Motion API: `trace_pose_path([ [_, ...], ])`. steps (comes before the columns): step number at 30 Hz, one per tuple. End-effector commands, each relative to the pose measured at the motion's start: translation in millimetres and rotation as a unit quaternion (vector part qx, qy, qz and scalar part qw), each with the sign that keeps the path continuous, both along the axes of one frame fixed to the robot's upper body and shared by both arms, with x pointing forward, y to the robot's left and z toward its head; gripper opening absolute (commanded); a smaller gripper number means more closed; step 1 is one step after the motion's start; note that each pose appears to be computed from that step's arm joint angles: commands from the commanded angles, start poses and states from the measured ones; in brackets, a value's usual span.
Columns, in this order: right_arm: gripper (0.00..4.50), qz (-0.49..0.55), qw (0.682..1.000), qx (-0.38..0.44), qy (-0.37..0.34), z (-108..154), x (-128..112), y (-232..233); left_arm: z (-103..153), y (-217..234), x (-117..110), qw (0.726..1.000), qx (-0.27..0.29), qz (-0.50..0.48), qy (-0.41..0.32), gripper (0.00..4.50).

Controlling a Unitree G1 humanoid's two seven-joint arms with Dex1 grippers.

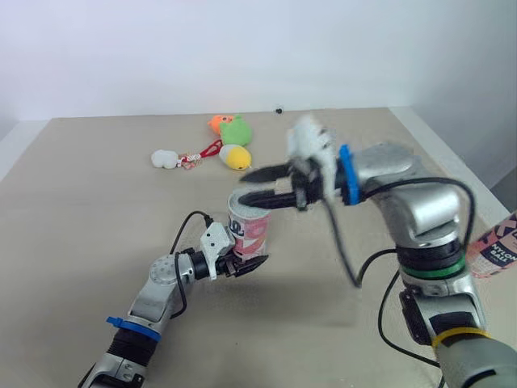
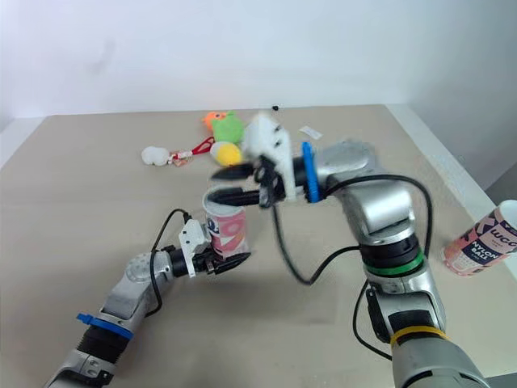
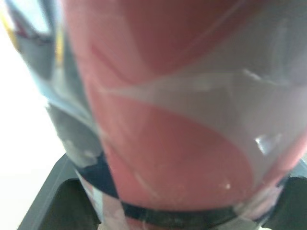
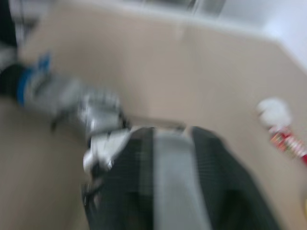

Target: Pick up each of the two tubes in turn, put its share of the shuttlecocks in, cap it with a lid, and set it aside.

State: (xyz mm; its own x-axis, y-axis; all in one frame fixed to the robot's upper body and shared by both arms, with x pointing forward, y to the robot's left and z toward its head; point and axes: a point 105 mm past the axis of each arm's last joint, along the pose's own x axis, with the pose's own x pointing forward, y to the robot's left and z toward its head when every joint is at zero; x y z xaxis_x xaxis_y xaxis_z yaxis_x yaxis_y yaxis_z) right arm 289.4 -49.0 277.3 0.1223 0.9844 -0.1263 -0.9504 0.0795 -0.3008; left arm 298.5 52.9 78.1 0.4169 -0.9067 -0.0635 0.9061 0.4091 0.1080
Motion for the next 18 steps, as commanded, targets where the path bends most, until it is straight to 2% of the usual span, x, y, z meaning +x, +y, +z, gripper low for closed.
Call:
trace_pose_path([
  [1,3.52,0.003,0.998,0.055,0.003,24.1,-13.9,-14.6,-18.4,8.8,-8.3,0.999,0.017,-0.009,0.050,4.50],
  [3,4.42,-0.014,0.998,0.063,0.008,21.9,-16.6,-24.3,-16.3,15.9,-9.8,0.998,0.027,-0.015,0.050,4.50],
  [8,4.47,-0.063,0.997,0.021,0.024,-27.2,-28.8,-41.6,-8.8,51.7,-17.9,0.995,0.071,-0.032,0.056,4.50],
  [12,4.47,-0.111,0.993,-0.019,0.038,-82.4,-33.9,-53.5,0.3,94.7,-25.8,0.989,0.119,-0.061,0.056,4.50],
  [15,4.47,-0.138,0.990,-0.020,0.036,-114.8,-33.5,-52.6,13.6,106.7,-22.1,0.988,0.120,-0.067,0.065,4.50],
  [18,4.47,-0.161,0.986,-0.002,0.041,-146.9,-28.7,-42.5,28.8,95.2,-22.2,0.987,0.103,-0.099,0.075,4.50],
])
